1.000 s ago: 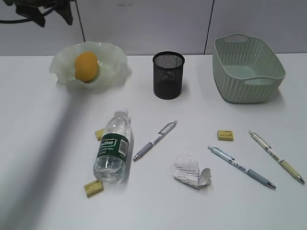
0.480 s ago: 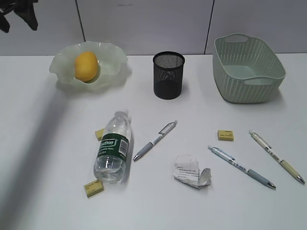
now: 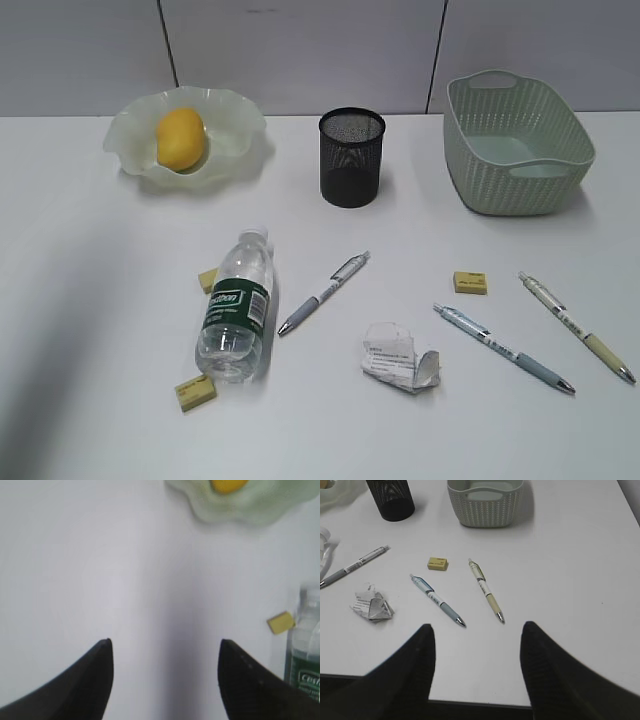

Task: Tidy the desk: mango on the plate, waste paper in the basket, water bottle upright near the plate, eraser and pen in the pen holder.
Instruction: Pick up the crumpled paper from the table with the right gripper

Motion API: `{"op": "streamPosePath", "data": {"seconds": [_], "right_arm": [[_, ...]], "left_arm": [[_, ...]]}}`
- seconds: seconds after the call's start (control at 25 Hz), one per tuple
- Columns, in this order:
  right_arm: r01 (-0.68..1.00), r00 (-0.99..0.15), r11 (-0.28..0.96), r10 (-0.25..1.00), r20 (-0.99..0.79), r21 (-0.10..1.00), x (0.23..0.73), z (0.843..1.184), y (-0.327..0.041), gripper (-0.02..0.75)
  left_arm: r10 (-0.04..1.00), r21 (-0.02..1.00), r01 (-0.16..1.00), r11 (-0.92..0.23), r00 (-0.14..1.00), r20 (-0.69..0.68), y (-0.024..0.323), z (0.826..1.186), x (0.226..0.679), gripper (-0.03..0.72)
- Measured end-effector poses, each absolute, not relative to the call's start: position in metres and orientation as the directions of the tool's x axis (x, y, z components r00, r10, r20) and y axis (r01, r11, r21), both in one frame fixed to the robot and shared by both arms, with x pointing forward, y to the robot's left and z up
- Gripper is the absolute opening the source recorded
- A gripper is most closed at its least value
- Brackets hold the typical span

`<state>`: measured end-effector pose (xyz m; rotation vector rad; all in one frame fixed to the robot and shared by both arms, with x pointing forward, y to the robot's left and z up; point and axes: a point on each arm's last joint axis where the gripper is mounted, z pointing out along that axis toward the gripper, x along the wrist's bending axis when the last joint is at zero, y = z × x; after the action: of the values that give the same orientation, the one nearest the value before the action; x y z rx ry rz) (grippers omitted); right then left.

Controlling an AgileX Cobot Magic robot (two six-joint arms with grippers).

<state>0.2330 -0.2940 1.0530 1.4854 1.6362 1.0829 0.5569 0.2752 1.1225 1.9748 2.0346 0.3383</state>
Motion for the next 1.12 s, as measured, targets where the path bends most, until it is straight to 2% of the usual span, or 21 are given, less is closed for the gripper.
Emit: {"op": "streamPosePath", "data": {"seconds": [0.16,0.32,0.56,0.84,1.12], "right_arm": [[0.436,-0.130,0.008,0.990,0.054,0.900,0.233,1.053,-0.294,0.438],[0.436,-0.130,0.008,0.990,0.054,0.900,0.233,1.053,-0.294,0.438],[0.436,-0.130,0.008,0.990,0.054,0.900,0.233,1.053,-0.294,0.438],[0.436,-0.130,0.008,0.990,0.054,0.900,0.233,1.053,-0.294,0.438],[0.436,-0.130,0.008,0.990,0.054,0.900,0.233,1.053,-0.294,0.438]], "left_arm": [[0.999,0.357,0.933,0.035,-0.022,-0.040,0.280,1.123,0.504,0.491],[0.999,0.412,0.911,0.033,-0.021,-0.036,0.285,1.129,0.444,0.491],[0.999,0.582,0.812,0.039,-0.013,-0.049,0.294,1.134,0.347,0.490],[0.998,0.721,0.691,0.051,0.000,-0.070,0.300,1.111,0.273,0.490],[0.996,0.830,0.554,0.063,0.013,-0.084,0.303,1.087,0.227,0.490]]}}
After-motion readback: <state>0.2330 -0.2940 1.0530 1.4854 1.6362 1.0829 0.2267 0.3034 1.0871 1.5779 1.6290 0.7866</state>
